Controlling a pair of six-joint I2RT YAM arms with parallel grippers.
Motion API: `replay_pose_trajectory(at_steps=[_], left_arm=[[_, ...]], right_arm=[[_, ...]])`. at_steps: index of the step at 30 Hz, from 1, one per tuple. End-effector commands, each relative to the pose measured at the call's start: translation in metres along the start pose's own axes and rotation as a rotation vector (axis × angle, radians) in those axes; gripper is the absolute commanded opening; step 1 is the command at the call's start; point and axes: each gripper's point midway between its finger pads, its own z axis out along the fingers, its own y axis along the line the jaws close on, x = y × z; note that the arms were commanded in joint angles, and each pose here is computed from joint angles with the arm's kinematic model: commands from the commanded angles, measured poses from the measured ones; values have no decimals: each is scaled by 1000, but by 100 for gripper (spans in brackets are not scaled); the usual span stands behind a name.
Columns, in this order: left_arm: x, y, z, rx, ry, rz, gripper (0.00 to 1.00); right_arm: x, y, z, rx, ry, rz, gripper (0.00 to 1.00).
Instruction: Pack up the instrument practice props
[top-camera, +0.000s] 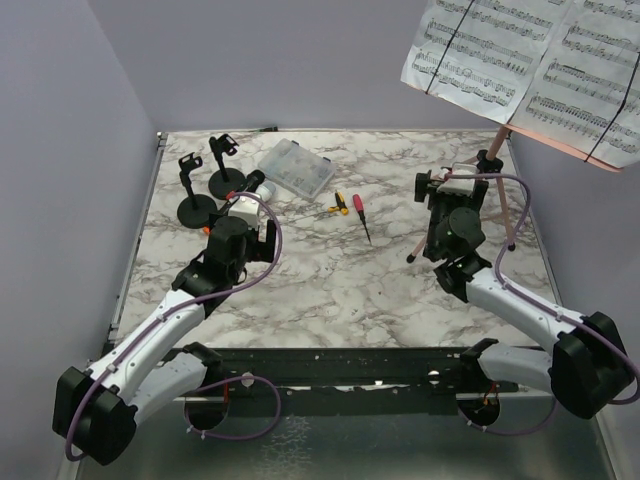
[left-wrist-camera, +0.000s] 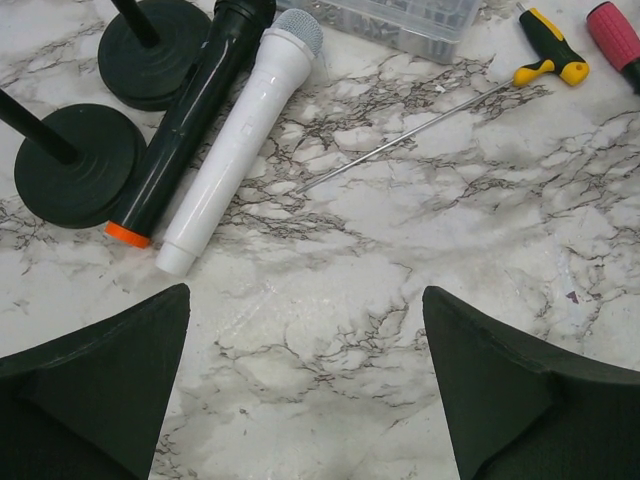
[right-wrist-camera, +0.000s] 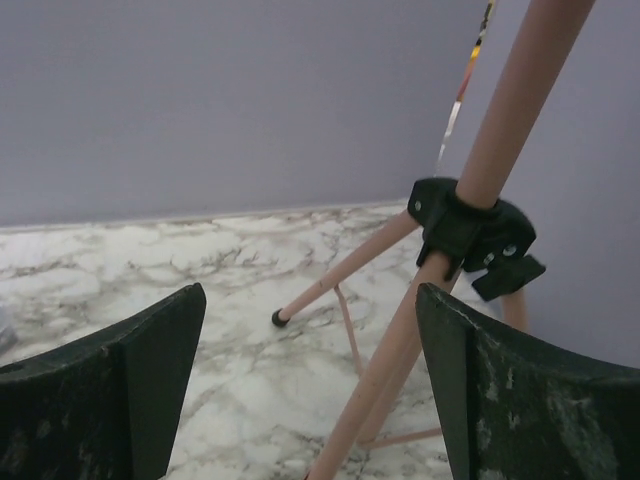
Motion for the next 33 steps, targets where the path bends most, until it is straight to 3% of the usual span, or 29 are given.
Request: replay_pose_trajectory(at_steps=[1,9,20,33], left_arm=[[2,3,3,-25,1,2,99],[7,2,8,-29,19,11,99],[17,-2,16,-20,60,27,99],[21,-2,21,-27,77,42,99]], right_arm=[[-37,-28,11,133,-161,-20,89],[-55,-76,31,327,-255,-49,86],[-57,-100,62,356,-303,-34,80],[-35,-78,93,236,-269,-40,53]])
